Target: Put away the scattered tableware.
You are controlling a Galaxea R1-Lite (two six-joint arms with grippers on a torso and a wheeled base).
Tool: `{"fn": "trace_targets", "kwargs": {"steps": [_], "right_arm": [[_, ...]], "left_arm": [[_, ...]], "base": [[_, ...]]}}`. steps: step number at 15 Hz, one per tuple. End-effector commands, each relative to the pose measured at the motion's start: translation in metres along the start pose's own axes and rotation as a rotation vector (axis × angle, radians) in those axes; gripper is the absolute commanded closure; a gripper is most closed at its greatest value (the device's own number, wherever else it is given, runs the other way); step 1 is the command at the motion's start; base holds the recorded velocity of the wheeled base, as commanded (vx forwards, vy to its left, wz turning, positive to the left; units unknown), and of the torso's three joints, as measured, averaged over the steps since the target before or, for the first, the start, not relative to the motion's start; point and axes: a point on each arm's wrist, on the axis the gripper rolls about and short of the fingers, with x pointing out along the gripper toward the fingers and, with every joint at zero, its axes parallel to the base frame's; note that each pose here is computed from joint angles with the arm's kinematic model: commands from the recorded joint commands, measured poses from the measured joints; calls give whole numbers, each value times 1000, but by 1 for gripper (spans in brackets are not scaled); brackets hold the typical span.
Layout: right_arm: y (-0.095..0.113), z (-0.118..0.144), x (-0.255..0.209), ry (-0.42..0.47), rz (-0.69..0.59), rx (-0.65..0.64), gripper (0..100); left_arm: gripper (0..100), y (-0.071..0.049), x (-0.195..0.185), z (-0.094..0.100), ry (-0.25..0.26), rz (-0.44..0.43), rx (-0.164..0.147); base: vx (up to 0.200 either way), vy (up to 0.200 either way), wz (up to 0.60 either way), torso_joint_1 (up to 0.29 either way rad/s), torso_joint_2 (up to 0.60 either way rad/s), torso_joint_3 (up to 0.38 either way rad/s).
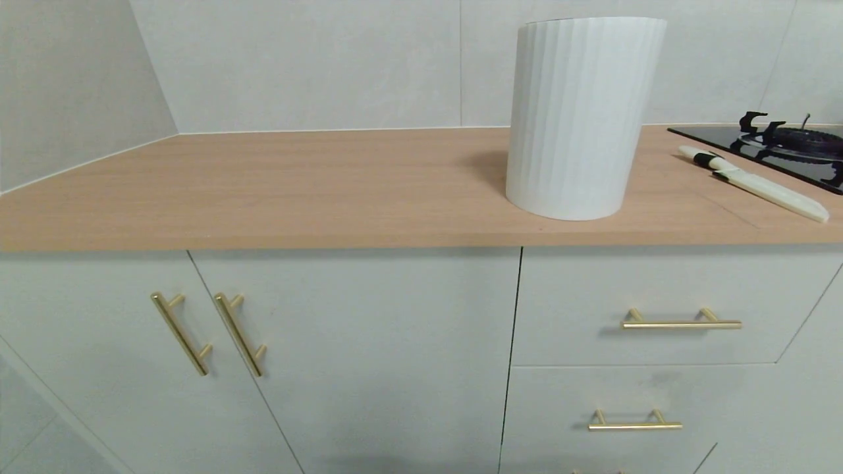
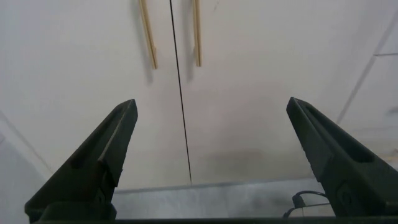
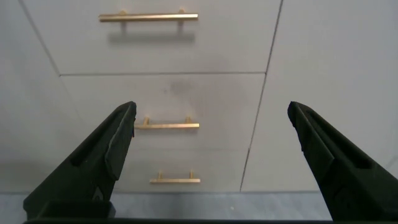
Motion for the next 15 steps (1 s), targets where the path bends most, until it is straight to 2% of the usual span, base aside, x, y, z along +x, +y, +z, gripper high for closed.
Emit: {"fn": "trace_targets", "kwargs": {"steps": [1,10,15], "right_arm": [[0,0,0,2,0,-1,0],[0,0,0,2,0,-1,0],[0,0,0,2,0,-1,0]], "left_arm": [[0,0,0,0,-1,-1,1],[0,0,0,0,-1,1,1],[0,0,0,0,-1,1,-1]], "base": [[200,0,0,2,-2,-2],[0,0,0,0,0,0],[0,-200,0,0,4,0]]}}
